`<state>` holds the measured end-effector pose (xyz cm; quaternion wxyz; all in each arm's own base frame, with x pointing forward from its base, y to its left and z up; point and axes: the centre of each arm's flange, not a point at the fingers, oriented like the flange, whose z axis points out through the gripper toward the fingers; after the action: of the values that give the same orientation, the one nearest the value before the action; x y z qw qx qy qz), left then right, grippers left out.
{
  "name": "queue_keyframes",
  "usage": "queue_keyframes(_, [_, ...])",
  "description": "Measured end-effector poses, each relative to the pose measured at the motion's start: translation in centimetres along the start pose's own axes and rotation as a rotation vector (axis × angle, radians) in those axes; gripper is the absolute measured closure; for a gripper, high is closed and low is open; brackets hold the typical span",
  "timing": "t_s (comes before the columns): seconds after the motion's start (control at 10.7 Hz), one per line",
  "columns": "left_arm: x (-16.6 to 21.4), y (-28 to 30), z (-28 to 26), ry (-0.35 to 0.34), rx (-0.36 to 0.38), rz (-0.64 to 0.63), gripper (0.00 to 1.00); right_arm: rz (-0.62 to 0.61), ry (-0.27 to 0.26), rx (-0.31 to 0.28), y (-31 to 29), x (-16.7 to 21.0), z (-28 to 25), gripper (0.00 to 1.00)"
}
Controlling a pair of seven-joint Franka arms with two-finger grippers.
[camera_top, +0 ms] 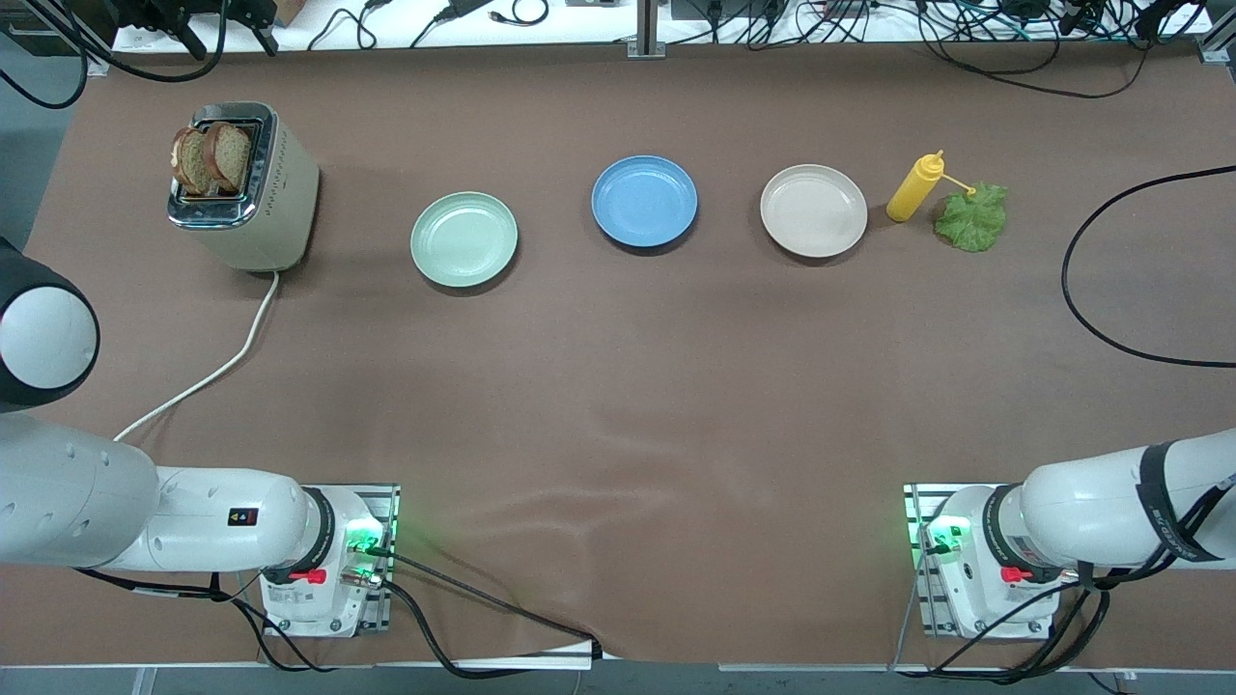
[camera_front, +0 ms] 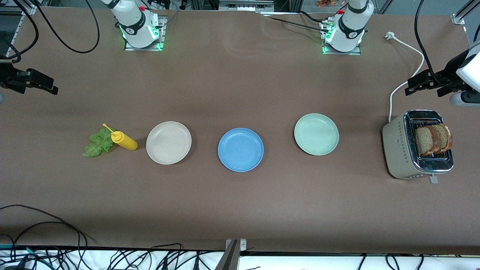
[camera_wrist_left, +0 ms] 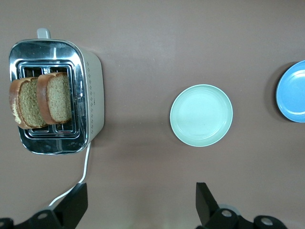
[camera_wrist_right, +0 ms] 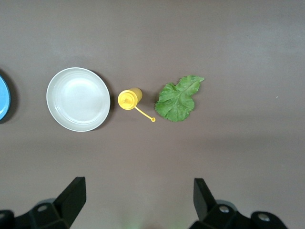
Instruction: Make sandwich in blue plate with both arms
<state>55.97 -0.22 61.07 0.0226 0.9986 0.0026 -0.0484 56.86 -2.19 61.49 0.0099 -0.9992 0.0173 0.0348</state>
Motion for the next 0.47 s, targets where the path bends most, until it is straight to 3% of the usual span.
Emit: queue_keyframes(0.47, [-0.02,0.13,0.02,-0.002,0.0,0.003,0.0,-0.001,0.0,0.0,-0.04,0.0,0.0,0.0])
